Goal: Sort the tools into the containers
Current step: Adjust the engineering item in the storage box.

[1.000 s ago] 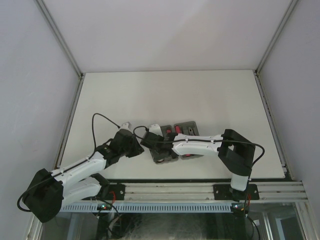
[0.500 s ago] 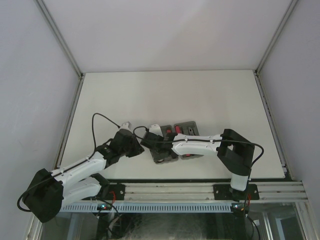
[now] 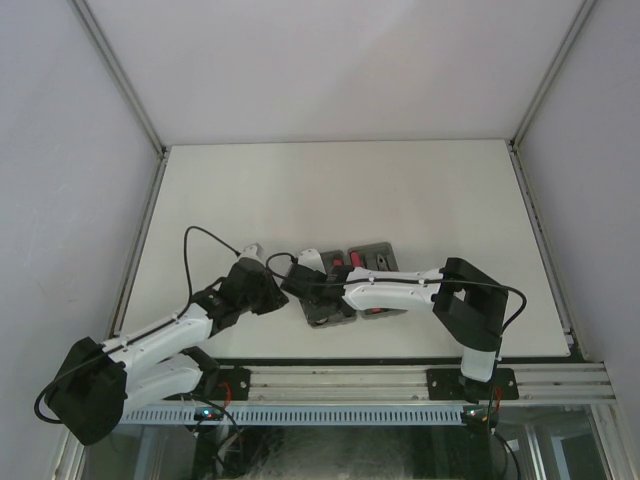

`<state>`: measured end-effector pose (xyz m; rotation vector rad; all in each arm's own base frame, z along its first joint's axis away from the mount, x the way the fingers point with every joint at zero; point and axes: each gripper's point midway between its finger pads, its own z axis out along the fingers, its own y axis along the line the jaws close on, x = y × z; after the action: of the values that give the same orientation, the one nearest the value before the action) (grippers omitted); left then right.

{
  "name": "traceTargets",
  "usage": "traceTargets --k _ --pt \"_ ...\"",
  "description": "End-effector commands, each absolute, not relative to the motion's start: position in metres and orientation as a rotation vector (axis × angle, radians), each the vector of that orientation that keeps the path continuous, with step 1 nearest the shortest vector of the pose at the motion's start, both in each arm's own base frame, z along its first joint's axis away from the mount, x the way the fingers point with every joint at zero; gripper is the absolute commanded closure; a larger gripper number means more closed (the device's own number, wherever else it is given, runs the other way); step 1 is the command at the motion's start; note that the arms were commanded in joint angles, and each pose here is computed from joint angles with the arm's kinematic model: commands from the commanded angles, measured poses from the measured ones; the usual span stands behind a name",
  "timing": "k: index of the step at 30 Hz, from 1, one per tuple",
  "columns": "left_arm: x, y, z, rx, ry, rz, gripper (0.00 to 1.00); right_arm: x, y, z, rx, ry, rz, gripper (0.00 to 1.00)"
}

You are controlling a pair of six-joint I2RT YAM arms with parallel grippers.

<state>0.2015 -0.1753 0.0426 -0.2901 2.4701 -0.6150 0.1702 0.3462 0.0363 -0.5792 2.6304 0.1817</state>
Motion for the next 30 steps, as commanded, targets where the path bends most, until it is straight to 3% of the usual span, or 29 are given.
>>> traceTargets --k 1,30 --pt "0.204 -0.177 0.043 -0.281 2.456 -0.632 0.74 0.173 0.354 0.038 -0.586 2.625 0.196 0.62" --pt "0.205 -0.178 0.044 -0.281 2.452 -0.640 0.74 0.176 0.354 0.065 -0.568 2.577 0.217 0.64"
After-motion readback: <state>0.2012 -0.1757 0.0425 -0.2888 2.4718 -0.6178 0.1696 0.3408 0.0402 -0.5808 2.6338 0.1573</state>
